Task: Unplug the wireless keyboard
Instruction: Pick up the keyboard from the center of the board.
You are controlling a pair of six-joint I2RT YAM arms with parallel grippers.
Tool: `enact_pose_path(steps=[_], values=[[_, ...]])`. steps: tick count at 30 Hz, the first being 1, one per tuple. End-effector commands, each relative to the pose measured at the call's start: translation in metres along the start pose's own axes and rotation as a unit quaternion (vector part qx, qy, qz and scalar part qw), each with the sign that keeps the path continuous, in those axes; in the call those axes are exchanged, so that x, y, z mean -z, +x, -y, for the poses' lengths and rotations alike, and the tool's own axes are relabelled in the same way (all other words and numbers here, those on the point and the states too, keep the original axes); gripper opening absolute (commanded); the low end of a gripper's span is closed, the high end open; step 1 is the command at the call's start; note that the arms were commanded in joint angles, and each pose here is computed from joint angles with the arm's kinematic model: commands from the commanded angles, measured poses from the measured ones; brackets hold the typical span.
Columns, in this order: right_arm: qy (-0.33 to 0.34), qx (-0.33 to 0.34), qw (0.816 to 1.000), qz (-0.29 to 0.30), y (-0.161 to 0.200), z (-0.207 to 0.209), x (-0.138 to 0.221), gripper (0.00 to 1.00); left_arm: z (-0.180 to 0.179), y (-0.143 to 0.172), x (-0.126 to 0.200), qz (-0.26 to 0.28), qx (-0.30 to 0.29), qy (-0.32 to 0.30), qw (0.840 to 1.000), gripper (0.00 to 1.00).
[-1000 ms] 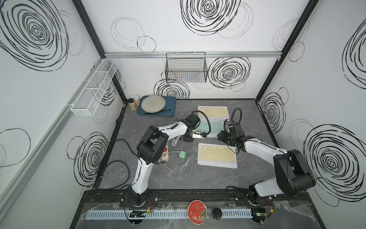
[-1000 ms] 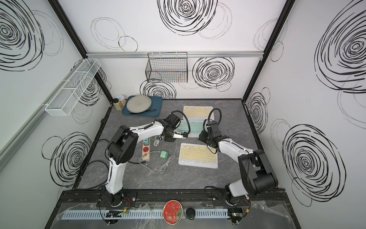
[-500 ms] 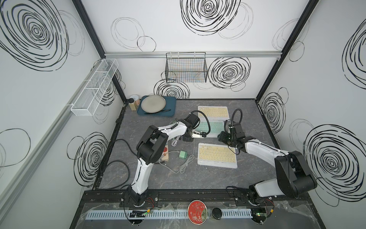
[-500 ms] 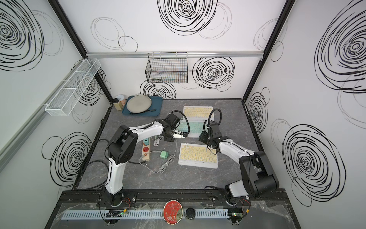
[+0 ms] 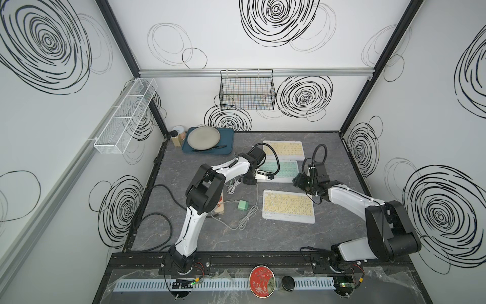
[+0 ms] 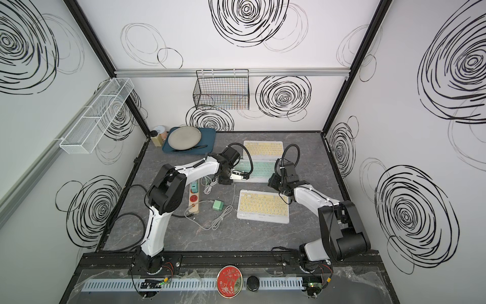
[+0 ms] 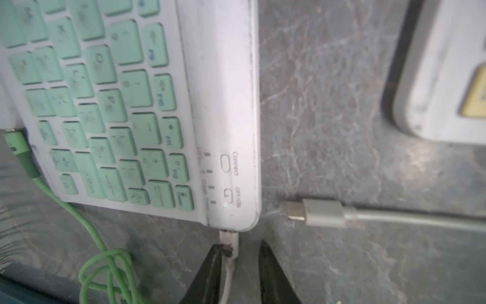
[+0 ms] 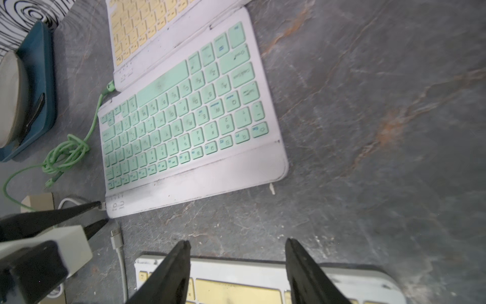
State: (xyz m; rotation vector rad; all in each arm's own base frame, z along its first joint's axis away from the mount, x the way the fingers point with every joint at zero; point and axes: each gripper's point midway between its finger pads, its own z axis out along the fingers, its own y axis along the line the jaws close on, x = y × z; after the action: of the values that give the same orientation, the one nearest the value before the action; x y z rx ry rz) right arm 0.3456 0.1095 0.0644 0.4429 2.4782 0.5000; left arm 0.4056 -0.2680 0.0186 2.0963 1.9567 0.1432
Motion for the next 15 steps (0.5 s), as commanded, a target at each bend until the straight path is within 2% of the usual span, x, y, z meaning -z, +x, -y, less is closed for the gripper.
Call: enact_pose_path(steps=[1, 9, 15], values=[[-0.004, -0.002, 1.0, 0.003, -0.007, 0.002, 0.003, 0.62, 0.007, 0.001, 0.003, 0.004, -0.001, 0.036, 0.999, 0.31], [-0.014, -0.005, 1.0, 0.013, -0.016, -0.001, 0.011, 0.62, 0.018, 0.005, -0.011, -0.021, 0.003, 0.1, 0.995, 0.27], [-0.015, -0.005, 1.0, 0.018, -0.015, 0.003, 0.015, 0.62, 0.018, 0.011, -0.018, -0.033, 0.008, 0.105, 0.994, 0.27]])
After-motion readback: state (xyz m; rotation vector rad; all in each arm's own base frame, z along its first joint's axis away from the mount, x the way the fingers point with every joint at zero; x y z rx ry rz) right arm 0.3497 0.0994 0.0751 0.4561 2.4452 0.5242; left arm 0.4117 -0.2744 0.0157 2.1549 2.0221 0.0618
